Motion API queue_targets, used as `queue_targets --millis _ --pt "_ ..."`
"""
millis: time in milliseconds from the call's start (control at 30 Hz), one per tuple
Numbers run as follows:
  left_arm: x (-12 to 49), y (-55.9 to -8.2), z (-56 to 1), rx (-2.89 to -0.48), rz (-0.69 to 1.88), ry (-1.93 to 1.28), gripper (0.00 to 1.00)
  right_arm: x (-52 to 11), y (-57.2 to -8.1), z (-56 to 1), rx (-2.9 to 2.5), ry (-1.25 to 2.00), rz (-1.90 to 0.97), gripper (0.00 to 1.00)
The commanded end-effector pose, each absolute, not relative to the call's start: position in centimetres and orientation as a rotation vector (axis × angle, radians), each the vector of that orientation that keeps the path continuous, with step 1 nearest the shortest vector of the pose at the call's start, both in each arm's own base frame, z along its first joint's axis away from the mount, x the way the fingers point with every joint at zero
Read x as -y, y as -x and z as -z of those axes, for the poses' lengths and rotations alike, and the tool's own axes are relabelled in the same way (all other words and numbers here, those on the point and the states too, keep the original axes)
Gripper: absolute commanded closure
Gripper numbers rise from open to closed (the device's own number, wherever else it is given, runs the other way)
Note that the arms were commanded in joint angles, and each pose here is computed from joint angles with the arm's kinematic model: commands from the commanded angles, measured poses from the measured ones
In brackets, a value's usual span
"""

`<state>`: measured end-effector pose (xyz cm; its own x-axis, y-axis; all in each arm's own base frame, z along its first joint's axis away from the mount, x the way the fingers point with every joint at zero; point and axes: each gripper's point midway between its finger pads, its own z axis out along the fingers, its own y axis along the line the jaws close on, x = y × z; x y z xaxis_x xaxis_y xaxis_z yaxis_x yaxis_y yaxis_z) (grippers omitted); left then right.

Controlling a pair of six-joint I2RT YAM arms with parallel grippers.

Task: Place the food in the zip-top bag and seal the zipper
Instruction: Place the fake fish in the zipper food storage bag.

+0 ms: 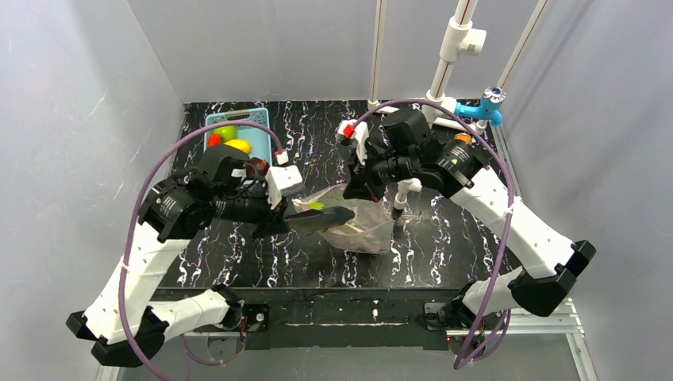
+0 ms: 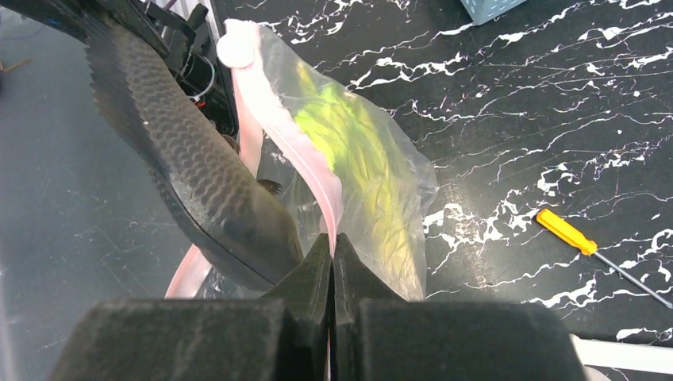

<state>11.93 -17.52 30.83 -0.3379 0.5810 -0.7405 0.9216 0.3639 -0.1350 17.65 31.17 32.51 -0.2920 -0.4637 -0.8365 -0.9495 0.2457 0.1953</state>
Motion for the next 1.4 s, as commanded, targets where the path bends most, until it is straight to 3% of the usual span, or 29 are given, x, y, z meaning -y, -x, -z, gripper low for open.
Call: queue_targets --millis 0,400,700,833,1067,1267,1367 --pt "15.6 -12.2 -31.5 -2.036 0.531 -1.346 1.0 -31.3 -16.9 -33.6 -1.845 1.356 -0.932 0.99" --pt "17.2 -12.6 -30.8 -2.022 0.331 -1.553 1.0 -34.5 -15.7 -32.8 -1.882 1.439 -1.012 0.99" --pt "18.4 -12.8 -31.3 -2.028 0.351 -1.569 1.0 -35.5 -14.9 -33.6 -1.835 1.454 -1.094 0.99" --pt "19.7 -12.6 -31.3 -2.058 0.393 -1.583 0.93 -35.7 -14.9 -33.4 -1.832 1.447 -1.104 0.99" --pt "21.6 -11.5 -32.4 -2.005 0.444 -1.642 0.92 -35.9 -14.6 -32.8 -1.819 1.451 -1.137 0.99" --pt "22.6 -10.5 -32.5 -1.978 0.509 -1.665 0.78 -36.0 -14.6 -32.5 -1.797 1.439 -1.139 0.99" --pt "22.6 -10.8 -32.5 -1.957 0.502 -1.63 0.58 -35.8 -14.7 -32.5 -1.79 1.428 -1.129 0.99"
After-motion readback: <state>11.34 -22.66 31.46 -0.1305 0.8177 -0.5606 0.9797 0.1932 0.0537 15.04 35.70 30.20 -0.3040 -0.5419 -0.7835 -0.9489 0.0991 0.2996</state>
